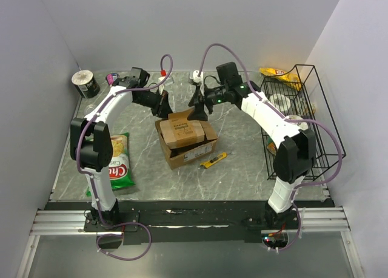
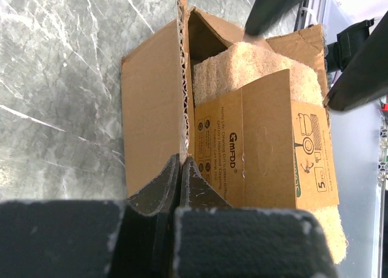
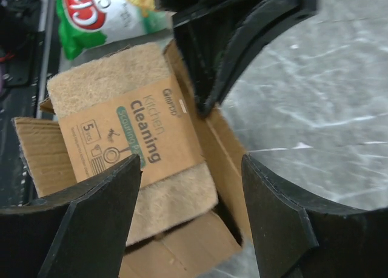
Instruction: Unpack the express box
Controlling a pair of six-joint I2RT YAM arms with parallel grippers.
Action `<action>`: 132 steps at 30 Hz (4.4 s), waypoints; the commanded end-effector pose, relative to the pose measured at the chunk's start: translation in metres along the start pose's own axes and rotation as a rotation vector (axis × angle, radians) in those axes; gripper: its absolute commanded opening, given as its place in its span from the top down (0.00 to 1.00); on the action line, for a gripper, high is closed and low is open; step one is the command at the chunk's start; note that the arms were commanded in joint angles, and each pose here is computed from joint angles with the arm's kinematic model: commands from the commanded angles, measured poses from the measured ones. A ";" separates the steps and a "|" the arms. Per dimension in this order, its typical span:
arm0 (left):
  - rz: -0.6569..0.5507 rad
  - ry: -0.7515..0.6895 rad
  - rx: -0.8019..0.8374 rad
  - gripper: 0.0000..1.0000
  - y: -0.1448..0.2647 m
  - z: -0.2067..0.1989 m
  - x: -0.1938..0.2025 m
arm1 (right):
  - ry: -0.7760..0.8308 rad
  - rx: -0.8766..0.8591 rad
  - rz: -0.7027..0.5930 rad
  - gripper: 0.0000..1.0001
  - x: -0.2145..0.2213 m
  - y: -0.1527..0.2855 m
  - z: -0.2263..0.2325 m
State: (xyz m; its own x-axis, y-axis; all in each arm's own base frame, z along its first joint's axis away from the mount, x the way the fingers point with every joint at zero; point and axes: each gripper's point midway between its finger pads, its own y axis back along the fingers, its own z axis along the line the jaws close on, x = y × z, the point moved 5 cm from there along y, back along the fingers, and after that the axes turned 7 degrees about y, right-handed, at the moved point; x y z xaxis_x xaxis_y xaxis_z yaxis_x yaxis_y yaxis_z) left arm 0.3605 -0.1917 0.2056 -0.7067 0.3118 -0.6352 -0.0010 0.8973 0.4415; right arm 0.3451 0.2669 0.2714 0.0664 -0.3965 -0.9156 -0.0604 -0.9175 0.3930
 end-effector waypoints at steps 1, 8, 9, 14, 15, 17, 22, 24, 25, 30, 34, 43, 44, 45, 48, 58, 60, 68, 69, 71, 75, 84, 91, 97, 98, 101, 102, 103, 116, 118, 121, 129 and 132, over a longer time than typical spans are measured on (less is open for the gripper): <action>-0.015 -0.040 0.057 0.99 0.000 -0.011 -0.006 | 0.033 -0.063 -0.032 0.27 -0.009 -0.012 0.008; -0.013 -0.036 0.048 0.99 0.000 -0.009 -0.004 | 0.017 -0.072 -0.032 0.41 -0.001 -0.036 -0.003; -0.012 -0.038 0.046 0.99 0.000 -0.009 -0.004 | 0.018 -0.085 -0.034 0.47 -0.002 -0.039 0.000; -0.010 -0.033 0.039 0.99 -0.001 -0.006 -0.004 | 0.077 -0.034 -0.044 1.00 -0.024 -0.039 0.002; -0.008 -0.030 0.038 0.99 -0.001 -0.006 -0.003 | 0.083 -0.004 -0.062 1.00 -0.034 -0.034 0.001; -0.007 -0.028 0.036 0.99 -0.001 -0.005 -0.003 | 0.104 0.120 -0.103 1.00 -0.063 -0.013 -0.005; -0.010 -0.020 0.015 0.99 0.002 -0.006 -0.002 | 0.021 0.444 -0.176 1.00 -0.075 0.065 -0.030; -0.016 -0.020 -0.004 0.99 0.006 -0.007 -0.003 | -0.013 0.603 -0.176 1.00 -0.073 0.097 -0.042; -0.024 -0.029 -0.014 0.99 0.010 -0.011 -0.005 | -0.042 0.656 -0.151 1.00 -0.059 0.103 -0.046; -0.061 -0.067 -0.049 0.99 0.024 -0.017 -0.013 | -0.057 0.900 0.035 1.00 -0.003 0.119 -0.073; -0.060 -0.055 -0.043 0.99 0.024 -0.017 -0.013 | -0.184 0.975 0.159 1.00 0.057 0.104 -0.089; -0.042 -0.033 -0.024 0.99 0.018 -0.016 -0.006 | -0.268 0.905 0.285 0.63 0.121 0.079 -0.095; -0.040 -0.033 -0.022 0.99 0.017 -0.017 -0.005 | -0.243 0.884 0.258 0.51 0.111 0.079 -0.095; -0.040 -0.035 -0.020 0.99 0.016 -0.017 -0.006 | -0.214 0.880 0.260 0.43 0.105 0.083 -0.096; -0.038 -0.030 -0.013 0.99 0.014 -0.016 -0.005 | -0.116 0.854 0.155 0.34 0.051 0.095 -0.097; -0.030 -0.029 -0.010 0.99 0.011 -0.019 -0.002 | 0.348 0.136 0.009 0.58 -0.025 0.003 0.028; -0.024 -0.019 -0.012 0.99 0.009 -0.018 0.001 | 0.432 0.049 0.030 0.60 -0.008 -0.020 0.050; -0.005 -0.011 0.021 0.99 -0.003 -0.022 0.004 | 0.492 -0.033 0.150 0.79 0.044 -0.040 0.068; -0.005 -0.006 0.025 0.99 -0.004 -0.021 0.003 | 0.492 -0.046 0.172 0.79 0.055 -0.040 0.072; -0.013 -0.015 0.029 0.99 -0.004 -0.022 -0.002 | 0.541 -0.046 0.210 0.80 0.065 -0.037 0.073; -0.019 -0.027 0.031 0.99 -0.004 -0.022 -0.009 | 0.598 0.018 0.289 0.77 0.088 -0.033 0.068; -0.006 -0.012 0.061 0.99 -0.006 -0.022 -0.002 | 0.748 0.268 0.364 0.62 0.109 -0.024 0.044; -0.007 0.009 0.075 0.99 -0.007 -0.016 -0.001 | 0.739 0.338 0.382 0.51 0.107 -0.025 0.029; -0.012 0.003 0.086 0.99 -0.006 -0.013 -0.003 | 0.704 0.288 0.445 0.50 0.121 -0.029 0.021; -0.012 0.008 0.085 0.99 -0.006 -0.012 -0.002 | 0.703 0.299 0.445 0.50 0.118 -0.029 0.017; -0.012 0.008 0.092 0.99 -0.007 -0.011 -0.002 | 0.663 0.289 0.489 0.50 0.127 -0.030 0.014; -0.013 0.012 0.092 0.99 -0.006 -0.010 -0.001 | 0.651 0.284 0.498 0.50 0.131 -0.032 0.013; -0.013 0.012 0.093 0.99 -0.006 -0.010 -0.001 | 0.641 0.279 0.505 0.50 0.133 -0.032 0.013; -0.019 -0.023 0.112 0.99 -0.005 -0.010 -0.003 | 0.597 0.158 0.538 0.63 0.148 -0.049 0.007; -0.017 -0.021 0.113 0.99 -0.006 -0.011 -0.002 | 0.598 0.140 0.537 0.67 0.151 -0.050 0.009; -0.018 -0.023 0.111 0.99 -0.004 -0.011 -0.002 | 0.604 0.074 0.496 0.77 0.150 -0.050 0.019; -0.020 -0.019 0.112 0.99 -0.006 -0.009 -0.002 | 0.643 0.169 0.493 1.00 0.153 -0.039 0.021; -0.021 -0.019 0.112 0.99 -0.006 -0.009 -0.002 | 0.679 0.296 0.465 1.00 0.139 -0.037 0.006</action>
State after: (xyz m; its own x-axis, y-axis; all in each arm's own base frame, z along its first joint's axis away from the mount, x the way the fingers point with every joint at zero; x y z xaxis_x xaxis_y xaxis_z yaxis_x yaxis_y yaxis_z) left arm 0.3588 -0.1951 0.1975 -0.7075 0.3101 -0.6350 0.0309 0.9113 0.4106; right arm 0.3388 0.2544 0.1139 0.5730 -0.7120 -0.4058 -0.3583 -0.6630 0.6573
